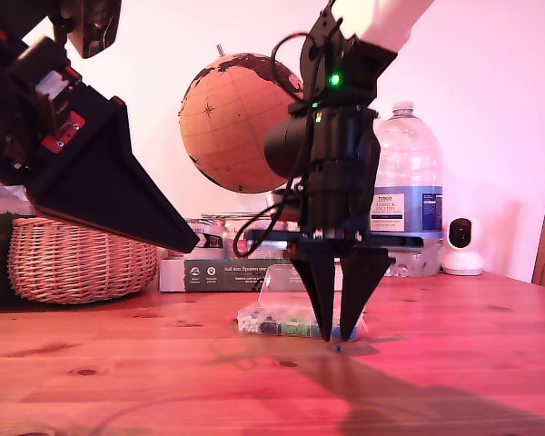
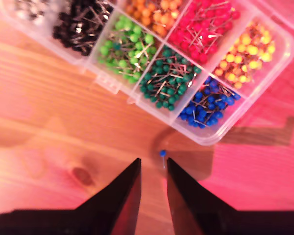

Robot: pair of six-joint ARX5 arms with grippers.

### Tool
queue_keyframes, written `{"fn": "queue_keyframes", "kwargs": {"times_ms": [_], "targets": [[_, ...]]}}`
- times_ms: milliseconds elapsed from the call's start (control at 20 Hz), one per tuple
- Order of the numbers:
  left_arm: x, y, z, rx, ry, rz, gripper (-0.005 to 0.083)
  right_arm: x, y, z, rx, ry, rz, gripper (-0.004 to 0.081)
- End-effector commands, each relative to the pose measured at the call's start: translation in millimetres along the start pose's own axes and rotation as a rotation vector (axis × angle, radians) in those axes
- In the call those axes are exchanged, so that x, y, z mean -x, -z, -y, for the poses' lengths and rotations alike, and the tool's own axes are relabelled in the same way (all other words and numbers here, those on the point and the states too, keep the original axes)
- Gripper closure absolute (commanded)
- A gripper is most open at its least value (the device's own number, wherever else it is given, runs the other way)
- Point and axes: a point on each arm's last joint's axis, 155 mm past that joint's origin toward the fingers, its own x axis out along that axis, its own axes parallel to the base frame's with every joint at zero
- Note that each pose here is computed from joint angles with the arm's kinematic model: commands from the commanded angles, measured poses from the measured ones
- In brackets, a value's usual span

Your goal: Sort the loose pins on the table into their correct compartments

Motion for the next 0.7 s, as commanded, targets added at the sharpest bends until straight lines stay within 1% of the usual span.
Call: {"fn": "queue_keyframes", "kwargs": {"times_ms": [0,350,500,650], "targets": [[-2.2,9.1,1.1,0.008,0.004,-0.016,0.0797,-13.6,3.5,3.1,0.002,0.011,-0.034,0.063],[-2.2,9.2,1.1,0.008,0.004,-0.016,0.0797,-16.5,0.8,4.3,0.002,0.017,-0.027,0.063],[-2.2,9.2,1.1,0.008,0.004,-0.016,0.0797,-16.3,1.2,8.9,-0.008,0.021,-0.032,0.063],[-2.2,9.2,1.1,0.008,0.004,-0.016,0.0797,-16.1,-0.2,9.4,-0.016,0.008,-0.03,0.063]]}}
